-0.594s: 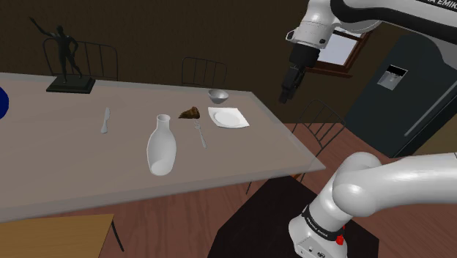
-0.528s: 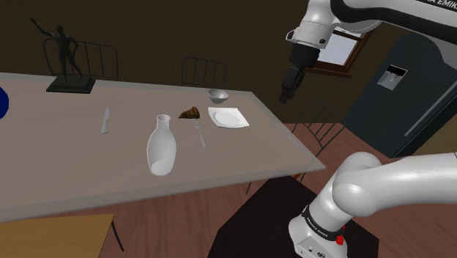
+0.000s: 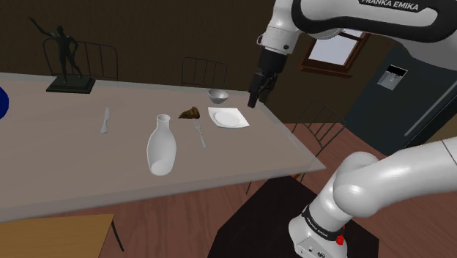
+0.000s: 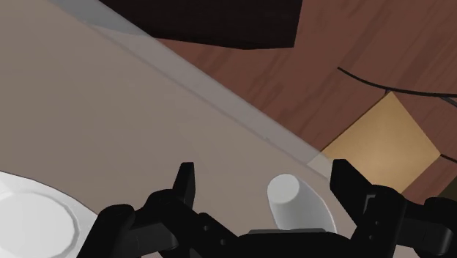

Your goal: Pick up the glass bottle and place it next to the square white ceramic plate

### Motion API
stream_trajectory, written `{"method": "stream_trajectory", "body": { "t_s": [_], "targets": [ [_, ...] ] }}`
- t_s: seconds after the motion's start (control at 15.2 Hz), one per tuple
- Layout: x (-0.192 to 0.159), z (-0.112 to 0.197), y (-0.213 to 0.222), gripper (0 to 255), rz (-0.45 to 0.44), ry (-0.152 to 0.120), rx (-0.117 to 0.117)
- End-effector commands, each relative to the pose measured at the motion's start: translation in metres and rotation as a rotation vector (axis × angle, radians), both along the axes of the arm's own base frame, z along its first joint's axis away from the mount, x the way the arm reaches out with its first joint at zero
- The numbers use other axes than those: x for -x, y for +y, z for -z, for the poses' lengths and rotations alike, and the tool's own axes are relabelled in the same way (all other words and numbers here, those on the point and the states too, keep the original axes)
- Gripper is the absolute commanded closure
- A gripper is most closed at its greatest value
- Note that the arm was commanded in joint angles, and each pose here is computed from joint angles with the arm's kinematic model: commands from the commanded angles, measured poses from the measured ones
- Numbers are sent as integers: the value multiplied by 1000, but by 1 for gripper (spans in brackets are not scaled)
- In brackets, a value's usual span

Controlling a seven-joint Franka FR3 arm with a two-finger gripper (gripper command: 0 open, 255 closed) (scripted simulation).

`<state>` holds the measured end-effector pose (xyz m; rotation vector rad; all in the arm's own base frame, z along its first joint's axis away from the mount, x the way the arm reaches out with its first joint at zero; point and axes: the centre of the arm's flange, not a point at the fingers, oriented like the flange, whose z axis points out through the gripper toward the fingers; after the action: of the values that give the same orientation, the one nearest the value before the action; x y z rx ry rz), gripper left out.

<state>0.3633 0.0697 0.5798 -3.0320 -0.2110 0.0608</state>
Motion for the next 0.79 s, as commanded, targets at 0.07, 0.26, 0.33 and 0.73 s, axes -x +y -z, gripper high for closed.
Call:
{"method": "stream_trajectory", "body": {
  "t_s": [0.07, 0.26, 0.33, 0.73],
  "targets": [
    [-26, 13, 27, 0, 7, -8, 11],
    [-52, 27, 54, 0, 13, -15, 23],
    [-61, 31, 62, 0, 15, -17, 27],
    [-114, 60, 115, 0, 26, -30, 51]
  ]
}}
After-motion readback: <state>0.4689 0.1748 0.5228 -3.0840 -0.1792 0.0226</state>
